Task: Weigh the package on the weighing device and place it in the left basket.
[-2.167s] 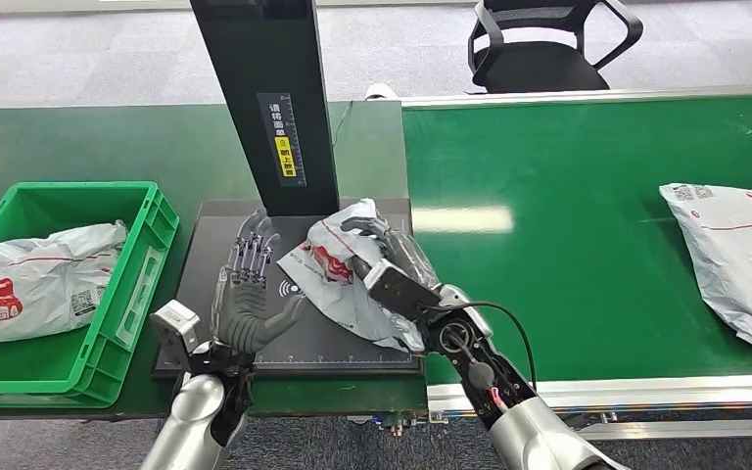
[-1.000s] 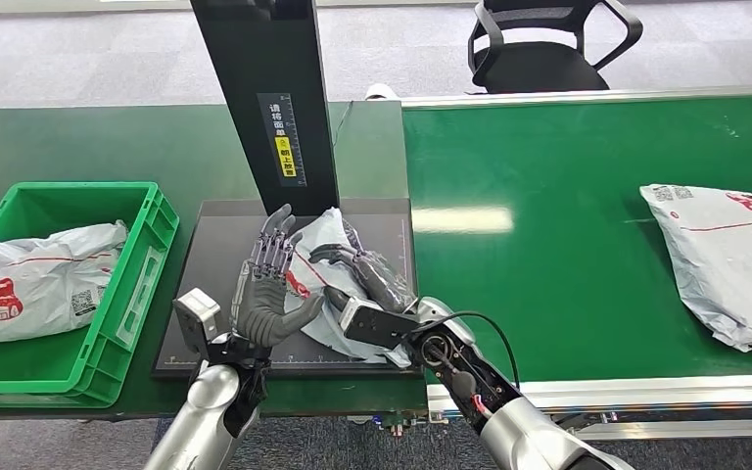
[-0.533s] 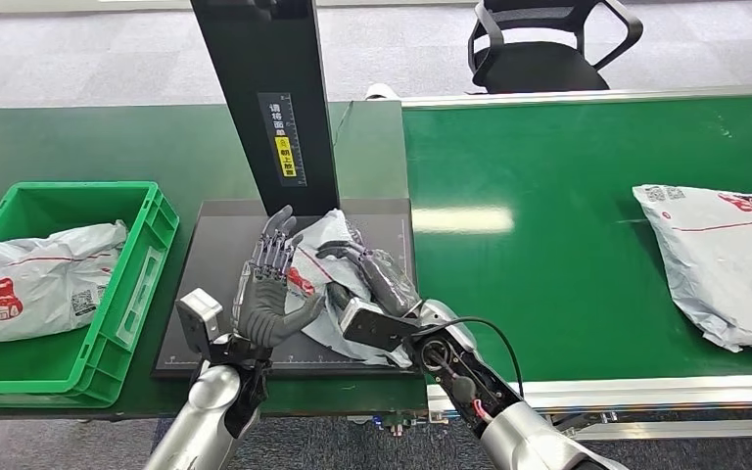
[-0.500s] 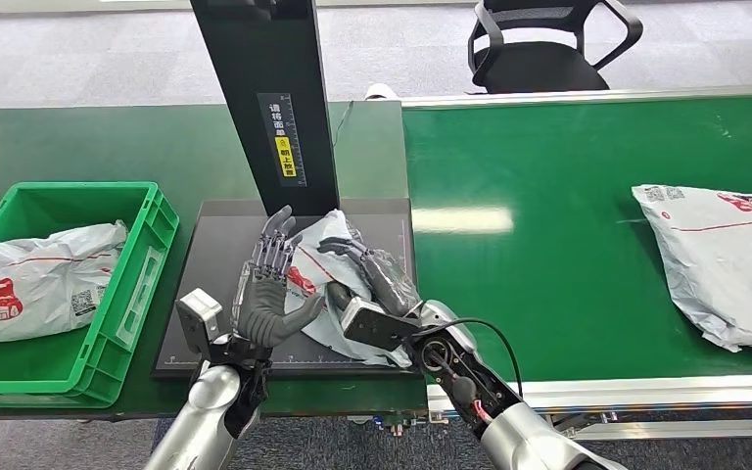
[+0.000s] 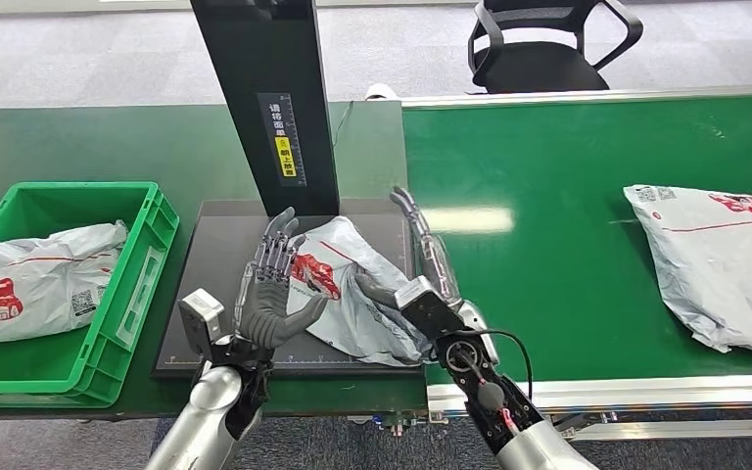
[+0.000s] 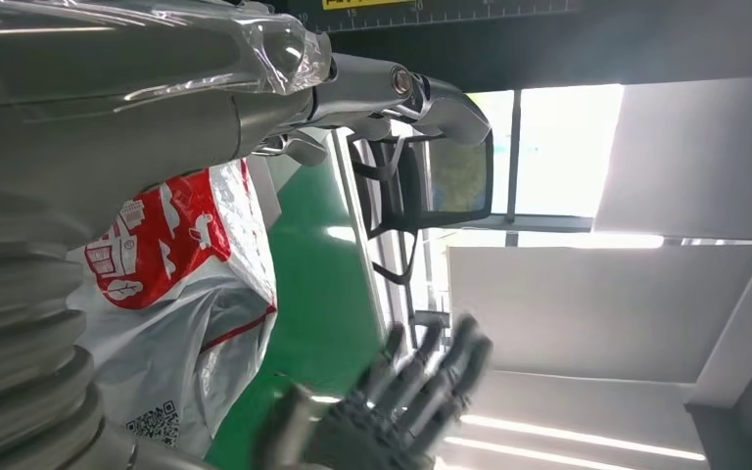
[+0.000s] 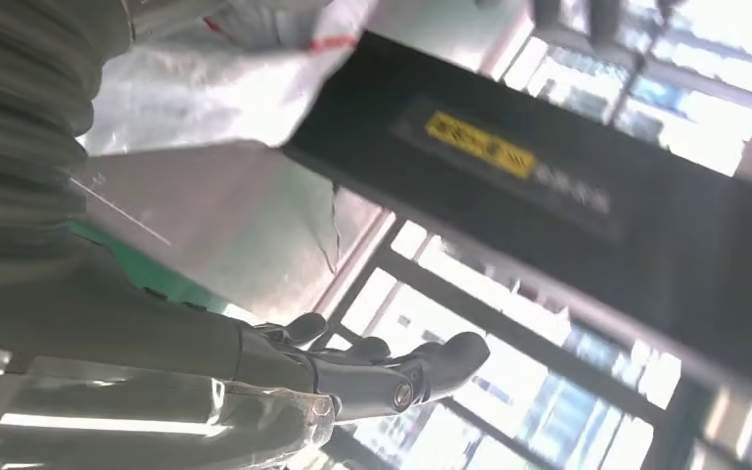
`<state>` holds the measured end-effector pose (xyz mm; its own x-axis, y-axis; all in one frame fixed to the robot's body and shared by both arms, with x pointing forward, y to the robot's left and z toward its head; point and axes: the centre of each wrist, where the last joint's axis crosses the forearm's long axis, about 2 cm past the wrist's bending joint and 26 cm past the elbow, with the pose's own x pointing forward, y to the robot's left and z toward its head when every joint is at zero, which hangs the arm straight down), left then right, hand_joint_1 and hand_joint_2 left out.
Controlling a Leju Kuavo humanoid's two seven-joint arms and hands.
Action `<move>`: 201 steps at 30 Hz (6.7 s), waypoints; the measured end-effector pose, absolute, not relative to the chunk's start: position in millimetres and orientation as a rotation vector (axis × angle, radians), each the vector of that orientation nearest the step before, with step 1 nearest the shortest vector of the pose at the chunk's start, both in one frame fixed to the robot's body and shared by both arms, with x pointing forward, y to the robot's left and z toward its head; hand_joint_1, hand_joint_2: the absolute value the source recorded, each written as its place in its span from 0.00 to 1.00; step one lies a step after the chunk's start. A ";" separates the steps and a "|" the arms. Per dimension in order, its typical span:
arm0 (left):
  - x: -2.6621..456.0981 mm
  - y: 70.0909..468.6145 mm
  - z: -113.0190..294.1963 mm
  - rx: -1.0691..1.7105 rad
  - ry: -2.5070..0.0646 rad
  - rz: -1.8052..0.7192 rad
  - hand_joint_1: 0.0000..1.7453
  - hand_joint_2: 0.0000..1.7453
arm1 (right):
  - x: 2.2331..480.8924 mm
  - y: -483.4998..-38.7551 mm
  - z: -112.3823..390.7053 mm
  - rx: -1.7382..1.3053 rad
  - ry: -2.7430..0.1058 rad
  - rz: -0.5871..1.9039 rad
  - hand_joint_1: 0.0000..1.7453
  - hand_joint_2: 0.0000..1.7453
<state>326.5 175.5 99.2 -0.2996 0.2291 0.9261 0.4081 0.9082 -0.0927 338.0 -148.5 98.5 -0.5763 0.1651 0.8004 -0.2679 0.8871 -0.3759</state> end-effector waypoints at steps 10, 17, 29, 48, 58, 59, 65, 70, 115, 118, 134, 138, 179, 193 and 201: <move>326.1 181.5 96.5 -0.417 -1.892 -0.222 0.00 1.00 | 317.5 -174.8 112.3 0.406 -2.105 0.008 0.00 1.00; 317.7 188.5 90.0 -0.303 -1.911 -0.318 0.00 1.00 | 301.1 -201.3 106.5 0.531 -2.100 -0.149 0.00 1.00; 313.6 190.7 91.5 -0.064 -1.931 -0.489 0.00 1.00 | 294.8 -211.9 105.6 0.537 -2.084 -0.189 0.00 1.00; 307.2 182.5 62.0 0.213 -1.532 -1.063 0.00 1.00 | 289.7 -211.1 94.8 0.539 -2.040 -0.196 0.00 1.00; 317.8 180.4 62.0 0.166 -1.492 -1.069 0.00 1.00 | 290.0 -213.5 94.3 0.513 -2.031 -0.206 0.00 1.00; 318.1 180.2 61.7 0.164 -1.488 -1.070 0.00 1.00 | 290.0 -213.7 94.3 0.512 -2.030 -0.206 0.00 1.00; 319.8 180.3 59.8 0.154 -1.466 -1.085 0.75 1.00 | 290.0 -213.8 94.0 0.503 -2.028 -0.202 0.00 1.00; 321.7 180.9 61.2 0.169 -1.483 -1.077 0.95 1.00 | 290.0 -214.5 93.8 0.497 -2.025 -0.210 0.00 1.00; 308.7 210.8 94.7 0.477 -2.064 -0.521 1.00 1.00 | 290.4 -217.8 94.0 0.516 -1.973 -0.317 0.00 1.00; 307.4 212.2 96.3 0.506 -2.102 -0.496 1.00 1.00 | 290.4 -217.7 94.0 0.516 -1.973 -0.320 0.00 1.00; 289.9 274.7 168.1 1.056 -2.404 -0.158 1.00 1.00 | 284.9 -218.9 88.6 0.503 -1.960 -0.341 0.00 1.00; 287.1 297.6 188.2 1.256 -2.402 -0.142 1.00 1.00 | 280.4 -219.5 85.5 0.500 -1.953 -0.338 0.00 1.00; 398.4 380.7 142.4 1.556 -0.976 -0.681 0.02 1.00 | 281.4 -202.7 64.2 0.470 -1.673 0.079 0.00 1.00; 360.2 395.7 187.8 1.782 -1.663 -0.523 1.00 1.00 | 281.5 -195.8 65.6 0.486 -1.657 0.117 0.00 1.00; 325.7 424.9 213.2 1.951 -1.819 -0.238 0.05 1.00 | 281.9 -190.3 66.3 0.492 -1.662 0.126 0.00 1.00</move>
